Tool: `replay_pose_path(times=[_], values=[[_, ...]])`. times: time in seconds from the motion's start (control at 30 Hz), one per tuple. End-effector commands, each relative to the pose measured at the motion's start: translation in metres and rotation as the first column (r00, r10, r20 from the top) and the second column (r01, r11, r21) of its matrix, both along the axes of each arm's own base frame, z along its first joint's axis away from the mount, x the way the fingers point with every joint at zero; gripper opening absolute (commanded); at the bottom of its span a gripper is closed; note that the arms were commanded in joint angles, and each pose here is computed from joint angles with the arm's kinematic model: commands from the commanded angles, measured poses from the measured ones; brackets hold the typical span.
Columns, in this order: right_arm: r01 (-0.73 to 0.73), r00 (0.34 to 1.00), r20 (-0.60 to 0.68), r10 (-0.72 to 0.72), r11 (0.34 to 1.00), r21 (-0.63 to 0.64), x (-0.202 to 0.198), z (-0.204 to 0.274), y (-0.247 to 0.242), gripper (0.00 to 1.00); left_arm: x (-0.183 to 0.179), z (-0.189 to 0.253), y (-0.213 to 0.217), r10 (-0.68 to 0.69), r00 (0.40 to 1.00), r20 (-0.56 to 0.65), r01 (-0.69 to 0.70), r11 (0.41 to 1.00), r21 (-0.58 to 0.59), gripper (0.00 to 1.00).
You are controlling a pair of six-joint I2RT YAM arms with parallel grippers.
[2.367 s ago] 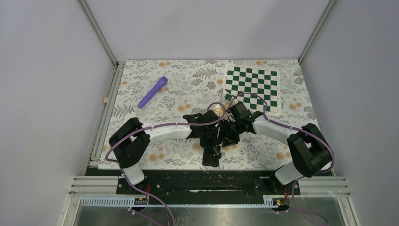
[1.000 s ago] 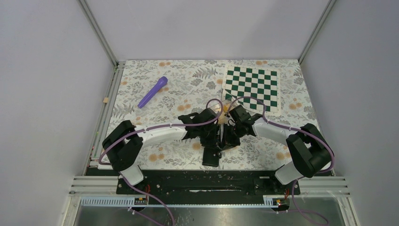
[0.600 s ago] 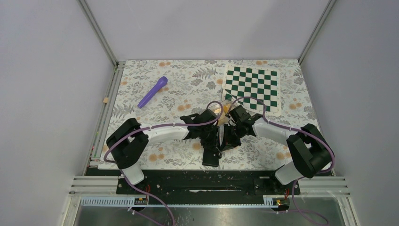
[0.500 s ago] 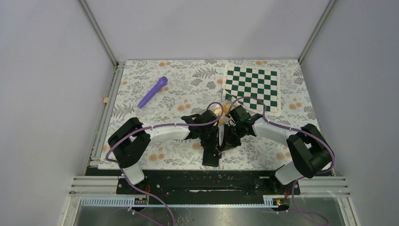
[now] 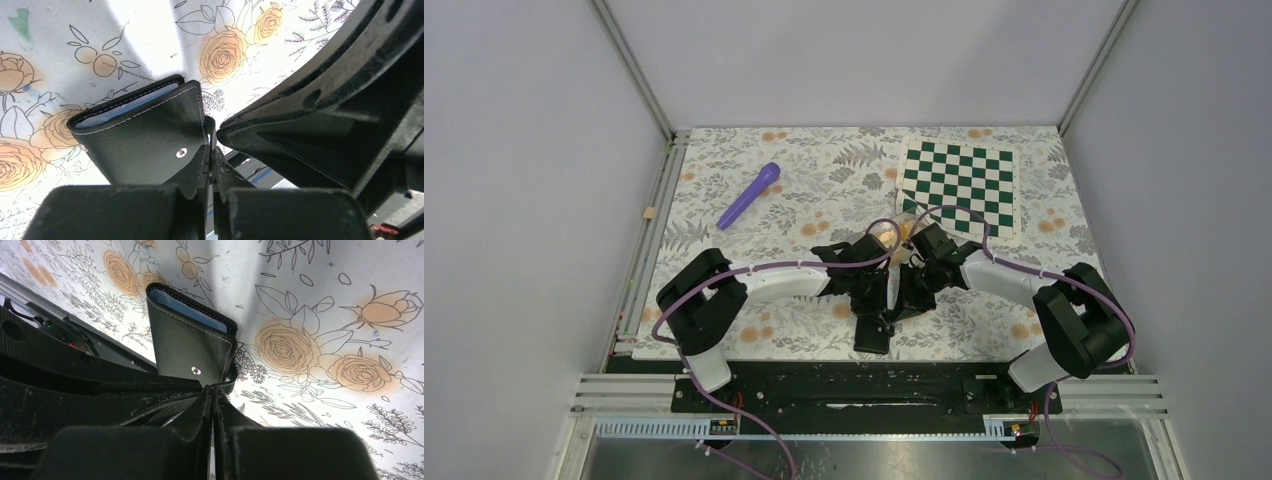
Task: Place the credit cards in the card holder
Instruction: Close the card holder at the center of the board.
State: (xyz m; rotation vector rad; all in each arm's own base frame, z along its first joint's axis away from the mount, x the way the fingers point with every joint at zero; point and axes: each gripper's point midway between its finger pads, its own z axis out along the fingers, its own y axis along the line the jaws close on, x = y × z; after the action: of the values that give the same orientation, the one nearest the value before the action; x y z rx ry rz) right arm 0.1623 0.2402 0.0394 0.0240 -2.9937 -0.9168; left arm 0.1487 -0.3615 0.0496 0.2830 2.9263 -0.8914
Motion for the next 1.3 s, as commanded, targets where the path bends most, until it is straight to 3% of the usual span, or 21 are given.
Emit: replay_pose_path(times=[0.0, 0.33, 0.97, 1.07, 1.27], values=[[-0.029, 0.999, 0.036, 0.028, 0.999, 0.033, 0.004, 0.015, 0.008, 0.04, 0.008, 0.014, -0.006, -0.026, 0.998, 0.053, 0.026, 1.0, -0.002, 0.0], [-0.051, 0.998, 0.03, 0.05, 0.998, 0.044, 0.004, 0.014, 0.016, 0.04, 0.012, 0.005, 0.01, -0.047, 0.995, 0.093, 0.037, 0.994, 0.1, 0.0], [-0.099, 0.995, 0.001, 0.099, 0.995, 0.005, -0.005, -0.001, 0.025, 0.03, 0.01, -0.014, 0.023, -0.055, 0.993, 0.101, 0.036, 0.983, 0.177, 0.0], [-0.108, 0.994, -0.004, 0.108, 0.994, -0.009, -0.008, -0.006, 0.025, 0.03, 0.01, -0.017, 0.025, -0.055, 0.993, 0.102, 0.035, 0.982, 0.187, 0.05], [-0.119, 0.993, -0.003, 0.119, 0.991, -0.058, -0.01, -0.016, 0.021, 0.02, 0.011, -0.017, 0.028, -0.051, 0.992, 0.112, 0.028, 0.979, 0.201, 0.27]])
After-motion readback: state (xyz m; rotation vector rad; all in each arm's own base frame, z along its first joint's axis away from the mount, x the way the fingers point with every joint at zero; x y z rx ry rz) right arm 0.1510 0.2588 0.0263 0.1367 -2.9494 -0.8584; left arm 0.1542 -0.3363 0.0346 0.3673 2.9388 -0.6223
